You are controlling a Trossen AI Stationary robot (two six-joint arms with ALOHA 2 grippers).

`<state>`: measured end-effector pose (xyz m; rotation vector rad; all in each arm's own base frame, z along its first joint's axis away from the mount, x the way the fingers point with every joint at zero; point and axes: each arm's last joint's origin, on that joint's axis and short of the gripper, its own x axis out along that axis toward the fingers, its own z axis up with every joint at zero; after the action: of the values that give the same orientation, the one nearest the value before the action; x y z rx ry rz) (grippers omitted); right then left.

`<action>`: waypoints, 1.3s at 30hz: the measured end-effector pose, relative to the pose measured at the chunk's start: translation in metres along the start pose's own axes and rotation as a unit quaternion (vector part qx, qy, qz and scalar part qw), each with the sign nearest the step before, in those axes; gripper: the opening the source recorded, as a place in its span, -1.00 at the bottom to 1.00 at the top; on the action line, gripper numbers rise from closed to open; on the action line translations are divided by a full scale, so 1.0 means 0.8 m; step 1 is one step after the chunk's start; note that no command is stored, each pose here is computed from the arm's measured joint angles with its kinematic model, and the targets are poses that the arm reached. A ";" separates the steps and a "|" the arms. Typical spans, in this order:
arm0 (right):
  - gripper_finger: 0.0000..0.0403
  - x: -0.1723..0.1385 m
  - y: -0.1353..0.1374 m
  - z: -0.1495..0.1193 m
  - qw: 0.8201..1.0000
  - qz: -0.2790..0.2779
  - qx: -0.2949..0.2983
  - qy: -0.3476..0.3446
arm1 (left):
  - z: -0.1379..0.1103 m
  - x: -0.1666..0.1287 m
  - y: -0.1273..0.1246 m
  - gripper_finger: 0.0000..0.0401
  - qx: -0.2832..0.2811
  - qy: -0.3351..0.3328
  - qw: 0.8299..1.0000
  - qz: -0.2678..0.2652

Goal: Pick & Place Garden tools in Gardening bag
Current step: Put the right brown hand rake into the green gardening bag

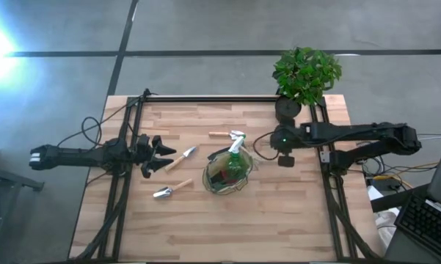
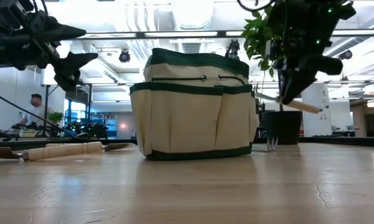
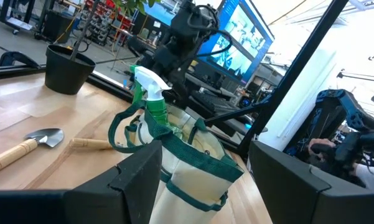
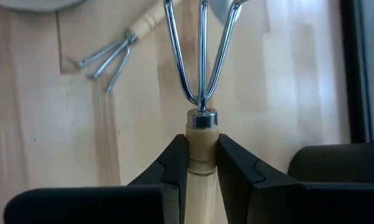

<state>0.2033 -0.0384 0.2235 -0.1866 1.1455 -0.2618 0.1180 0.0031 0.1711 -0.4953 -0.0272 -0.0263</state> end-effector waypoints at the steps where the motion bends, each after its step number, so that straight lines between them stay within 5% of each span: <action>1: -0.75 -0.004 -0.001 -0.001 1.000 -0.001 0.002 -0.007 | 0.000 0.000 0.000 0.22 0.000 0.000 1.000 0.000; 17: -0.75 -0.044 -0.010 -0.003 0.994 -0.011 0.039 -0.105 | 0.000 0.000 0.000 0.22 0.000 0.000 1.000 0.000; 29: -0.75 -0.060 -0.008 0.010 0.976 0.056 0.041 -0.204 | 0.000 0.000 0.000 0.22 0.000 0.000 1.000 0.000; 39: -0.75 -0.076 0.020 0.027 0.954 0.092 -0.012 -0.285 | 0.000 0.000 0.000 0.22 0.000 0.000 1.000 0.000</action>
<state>0.2015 -0.0048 0.2812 -0.1613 0.5851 -0.0197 0.1181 0.0031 0.1710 -0.4954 -0.0266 -0.0258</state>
